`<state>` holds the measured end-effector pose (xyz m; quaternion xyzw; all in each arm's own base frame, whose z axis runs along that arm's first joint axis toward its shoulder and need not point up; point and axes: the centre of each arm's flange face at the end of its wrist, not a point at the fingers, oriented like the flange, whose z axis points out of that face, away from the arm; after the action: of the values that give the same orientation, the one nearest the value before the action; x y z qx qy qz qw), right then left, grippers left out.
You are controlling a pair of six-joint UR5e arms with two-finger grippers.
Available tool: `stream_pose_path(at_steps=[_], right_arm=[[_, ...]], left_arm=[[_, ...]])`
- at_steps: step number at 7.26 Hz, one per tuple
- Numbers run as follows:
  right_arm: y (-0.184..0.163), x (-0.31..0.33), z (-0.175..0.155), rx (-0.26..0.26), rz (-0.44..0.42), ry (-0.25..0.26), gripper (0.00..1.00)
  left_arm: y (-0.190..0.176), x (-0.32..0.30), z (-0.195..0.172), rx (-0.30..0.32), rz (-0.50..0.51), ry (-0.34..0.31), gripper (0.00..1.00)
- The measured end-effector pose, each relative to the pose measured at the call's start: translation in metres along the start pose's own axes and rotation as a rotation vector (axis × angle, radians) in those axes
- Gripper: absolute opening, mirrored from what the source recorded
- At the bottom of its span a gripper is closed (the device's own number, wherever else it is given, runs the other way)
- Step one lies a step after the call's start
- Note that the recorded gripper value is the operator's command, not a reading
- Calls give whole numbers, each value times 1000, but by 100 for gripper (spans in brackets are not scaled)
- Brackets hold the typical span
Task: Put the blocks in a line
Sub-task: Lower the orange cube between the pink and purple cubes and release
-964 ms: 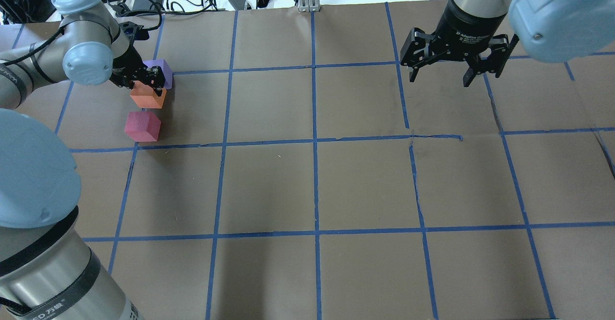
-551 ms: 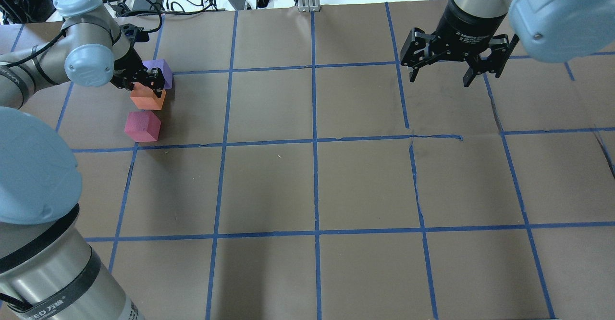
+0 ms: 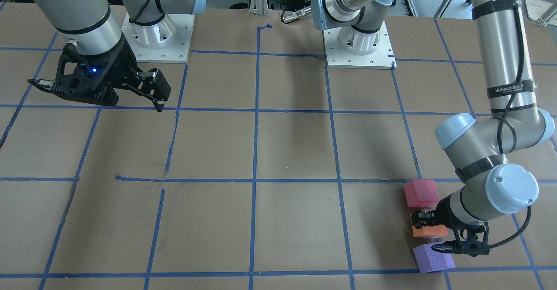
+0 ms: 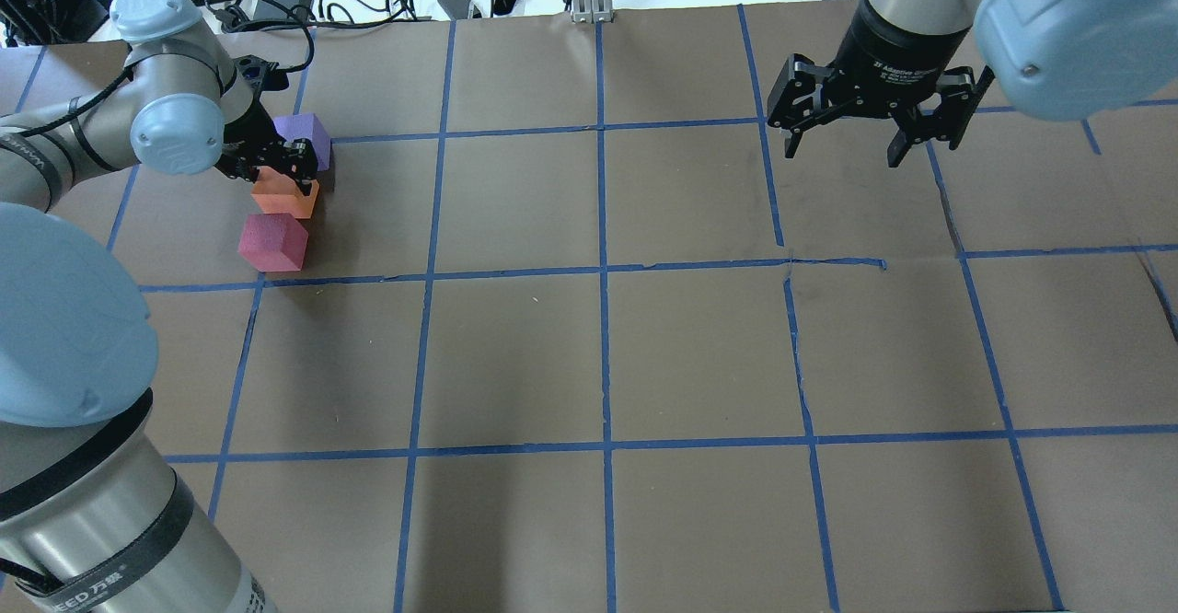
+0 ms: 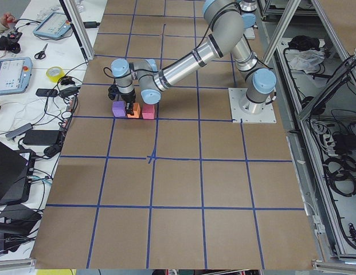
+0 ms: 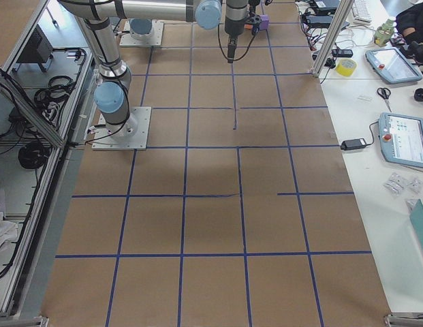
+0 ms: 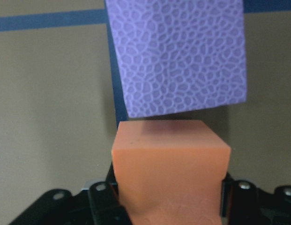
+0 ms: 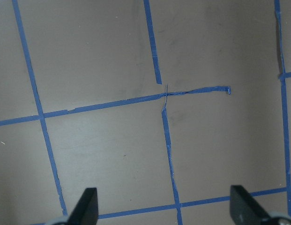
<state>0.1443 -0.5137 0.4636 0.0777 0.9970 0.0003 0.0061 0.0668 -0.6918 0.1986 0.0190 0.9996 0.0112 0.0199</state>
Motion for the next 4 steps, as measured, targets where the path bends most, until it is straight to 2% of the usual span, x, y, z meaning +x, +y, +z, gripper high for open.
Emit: stream_pose_path(at_steps=[1, 4], right_arm=[[0, 0, 0, -1, 0, 0, 100], [0, 0, 1, -1, 0, 0, 100]], left_arm=[[0, 0, 0, 0, -7, 0, 89], [2, 0, -9, 8, -47, -6, 100]])
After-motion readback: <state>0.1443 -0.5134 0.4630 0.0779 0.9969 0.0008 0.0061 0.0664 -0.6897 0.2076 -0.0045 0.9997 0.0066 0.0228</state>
